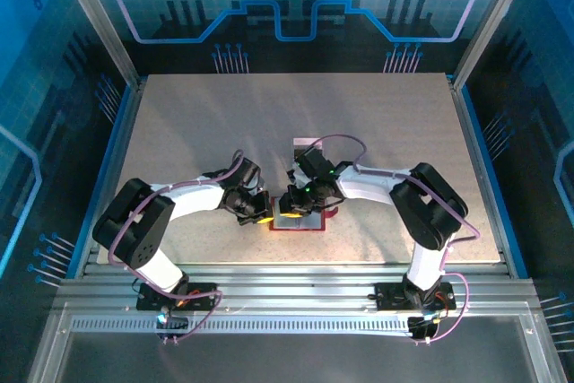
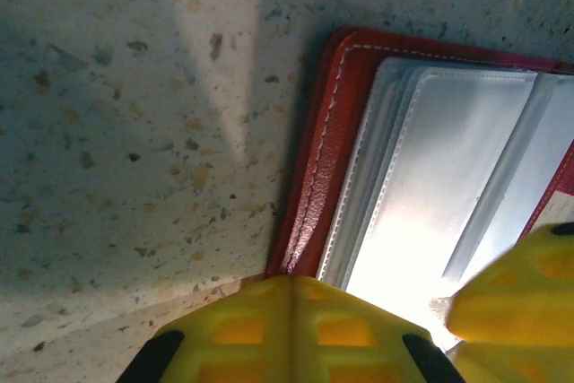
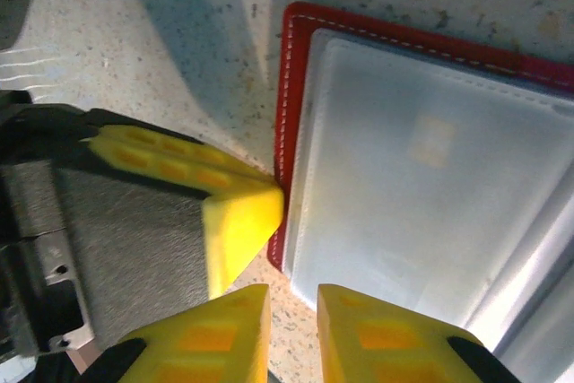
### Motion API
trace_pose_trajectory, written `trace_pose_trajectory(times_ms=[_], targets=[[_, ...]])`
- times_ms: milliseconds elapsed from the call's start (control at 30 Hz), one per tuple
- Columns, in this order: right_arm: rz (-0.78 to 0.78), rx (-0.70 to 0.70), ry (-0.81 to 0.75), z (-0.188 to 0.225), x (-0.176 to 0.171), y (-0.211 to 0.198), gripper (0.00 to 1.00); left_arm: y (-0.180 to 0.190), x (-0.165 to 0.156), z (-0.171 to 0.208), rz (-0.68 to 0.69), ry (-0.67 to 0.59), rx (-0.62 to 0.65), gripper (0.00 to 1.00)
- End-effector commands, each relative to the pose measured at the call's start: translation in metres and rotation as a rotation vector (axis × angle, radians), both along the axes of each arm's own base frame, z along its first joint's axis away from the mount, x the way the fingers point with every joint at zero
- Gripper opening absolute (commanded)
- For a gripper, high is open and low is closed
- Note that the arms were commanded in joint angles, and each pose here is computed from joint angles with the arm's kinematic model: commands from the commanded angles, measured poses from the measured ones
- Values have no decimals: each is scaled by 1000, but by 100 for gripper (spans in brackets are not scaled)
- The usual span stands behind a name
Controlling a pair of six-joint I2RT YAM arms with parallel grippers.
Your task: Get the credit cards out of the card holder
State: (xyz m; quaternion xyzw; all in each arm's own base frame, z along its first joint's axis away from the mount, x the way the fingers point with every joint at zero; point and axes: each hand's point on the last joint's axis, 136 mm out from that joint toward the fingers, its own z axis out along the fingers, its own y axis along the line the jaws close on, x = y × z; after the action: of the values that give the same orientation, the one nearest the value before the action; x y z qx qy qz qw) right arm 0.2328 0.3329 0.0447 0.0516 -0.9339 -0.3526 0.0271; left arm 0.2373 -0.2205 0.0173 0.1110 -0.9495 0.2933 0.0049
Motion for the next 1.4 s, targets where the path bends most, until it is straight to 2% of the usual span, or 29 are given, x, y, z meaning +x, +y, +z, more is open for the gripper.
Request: trace_pose_trajectory(times_ms=[0, 267, 600, 1033, 1233, 1367], targets=[[4, 18, 15, -1, 0, 10, 21, 0, -10, -9, -1, 51, 1, 1], [0, -75, 22, -20, -3, -5, 23, 6, -16, -12, -1, 65, 24, 0], [-19, -115, 8, -20, -7, -22, 26, 8, -15, -10, 4, 59, 39, 0], [-64, -38, 15, -20, -6, -27, 26, 6, -3, 12, 7, 12, 44, 0], [-85, 9, 32, -23, -9, -28, 26, -9, 7, 38, 27, -34, -36, 3], [-95, 38, 37, -22, -9, -27, 26, -25, 6, 37, 15, -11, -87, 4]])
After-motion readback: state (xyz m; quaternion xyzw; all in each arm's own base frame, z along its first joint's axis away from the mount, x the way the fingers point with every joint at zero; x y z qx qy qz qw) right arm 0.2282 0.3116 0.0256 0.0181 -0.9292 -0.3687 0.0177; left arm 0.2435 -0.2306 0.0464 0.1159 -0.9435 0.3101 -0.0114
